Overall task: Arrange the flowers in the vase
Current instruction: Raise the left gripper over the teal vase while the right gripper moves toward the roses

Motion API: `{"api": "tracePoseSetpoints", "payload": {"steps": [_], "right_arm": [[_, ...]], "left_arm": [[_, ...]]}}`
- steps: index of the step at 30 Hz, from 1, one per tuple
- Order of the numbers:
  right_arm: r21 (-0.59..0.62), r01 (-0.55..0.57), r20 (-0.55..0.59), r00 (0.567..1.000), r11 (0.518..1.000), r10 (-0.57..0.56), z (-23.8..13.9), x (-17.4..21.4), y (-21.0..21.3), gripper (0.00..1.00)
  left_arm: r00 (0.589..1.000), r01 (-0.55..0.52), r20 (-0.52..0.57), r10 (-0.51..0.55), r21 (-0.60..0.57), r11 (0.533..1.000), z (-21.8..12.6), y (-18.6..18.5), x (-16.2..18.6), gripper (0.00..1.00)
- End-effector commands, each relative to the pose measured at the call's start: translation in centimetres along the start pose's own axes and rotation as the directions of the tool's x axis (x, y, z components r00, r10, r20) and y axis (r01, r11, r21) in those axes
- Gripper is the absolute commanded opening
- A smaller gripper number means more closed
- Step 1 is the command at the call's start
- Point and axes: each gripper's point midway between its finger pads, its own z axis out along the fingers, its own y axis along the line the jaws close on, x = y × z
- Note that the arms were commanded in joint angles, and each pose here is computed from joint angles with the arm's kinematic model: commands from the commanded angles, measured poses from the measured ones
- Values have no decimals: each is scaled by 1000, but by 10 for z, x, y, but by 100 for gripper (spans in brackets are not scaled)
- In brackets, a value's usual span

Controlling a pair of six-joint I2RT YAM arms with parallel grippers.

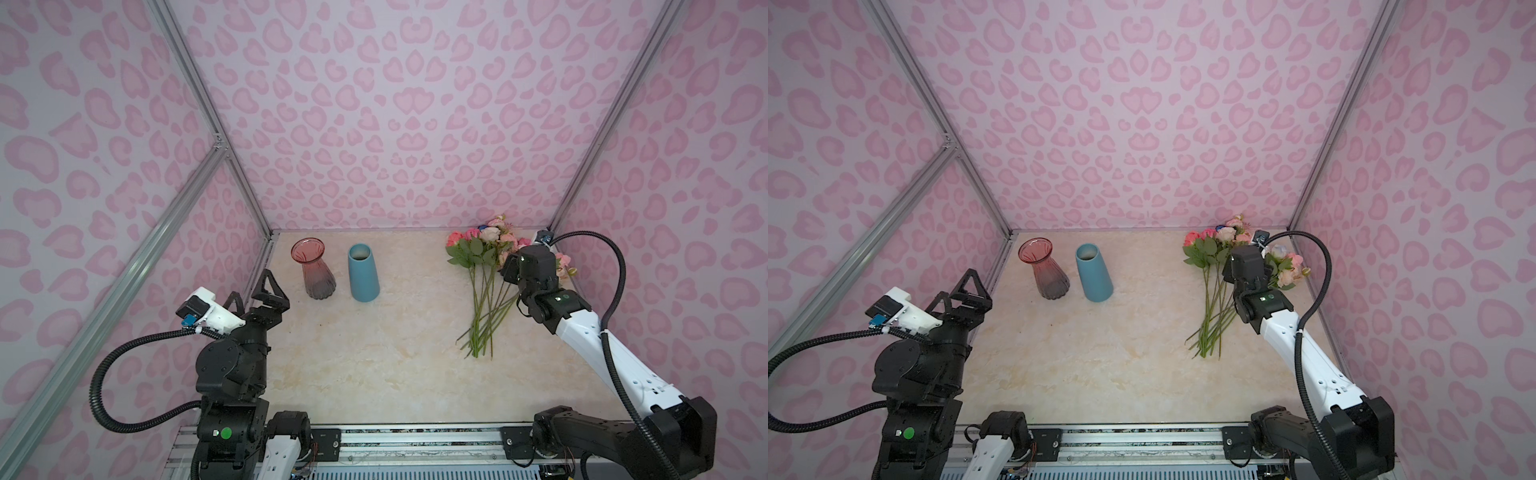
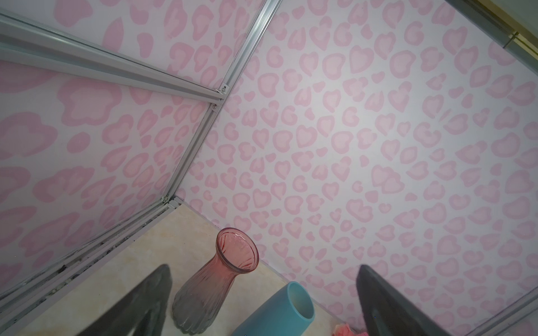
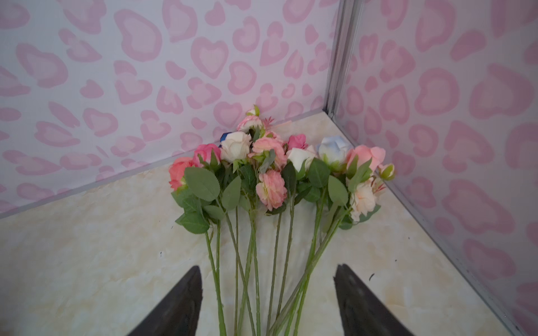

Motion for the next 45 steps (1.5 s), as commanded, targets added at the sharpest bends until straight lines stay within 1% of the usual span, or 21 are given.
{"api": "tracePoseSetpoints", "payload": {"steps": [1,3,4,5,6,7,11,13,14,16,18,23,27,29,32,40,45], "right_arm": [[-31,-33,-94,995,999,30,-3,16,5,53],[-28,-20,-130,991,999,16,-2,20,7,47],[-37,-14,-149,989,999,8,-1,23,9,46],[-67,10,-163,986,998,-21,0,27,14,45],[-90,19,-170,985,996,-34,0,29,19,44],[-100,23,-176,983,995,-40,0,32,23,44],[-109,34,-190,980,993,-55,2,37,27,44],[-120,33,-202,978,992,-57,4,40,30,45],[-131,37,-210,976,991,-64,4,42,33,46],[-144,47,-227,971,988,-79,6,48,39,47],[-151,60,-233,968,987,-94,8,52,43,48],[-168,81,-260,958,982,-124,10,62,53,49],[-182,88,-265,955,979,-135,10,66,58,50],[-191,88,-266,954,978,-138,10,68,60,50],[-192,83,-279,951,978,-136,12,73,61,50],[-207,83,-303,942,975,-145,16,81,67,50],[-212,89,-326,932,973,-157,19,86,70,50]], "left_arm": [[991,-60,-118,65,50,997,18,-25,3,89],[964,-124,-233,126,23,992,36,-31,10,75],[939,-155,-312,144,-12,988,46,-30,17,72],[913,-178,-376,158,-19,984,55,-33,22,71],[879,-202,-442,178,-7,979,62,-38,28,68],[846,-210,-504,173,-17,978,69,-38,37,66],[747,-218,-638,186,29,976,86,-50,69,65],[677,-249,-703,219,62,967,91,-55,92,64],[649,-260,-725,231,75,963,92,-58,100,62],[571,-268,-780,258,120,956,95,-66,121,60],[521,-268,-810,267,142,953,103,-70,137,56],[462,-278,-838,289,172,945,123,-79,164,55],[400,-307,-866,299,181,934,140,-78,189,53],[381,-321,-873,305,184,929,147,-77,199,52],[360,-360,-880,311,177,916,158,-70,211,52],[309,-382,-905,294,165,909,177,-62,240,48],[279,-401,-917,285,158,902,181,-54,255,47]]}}
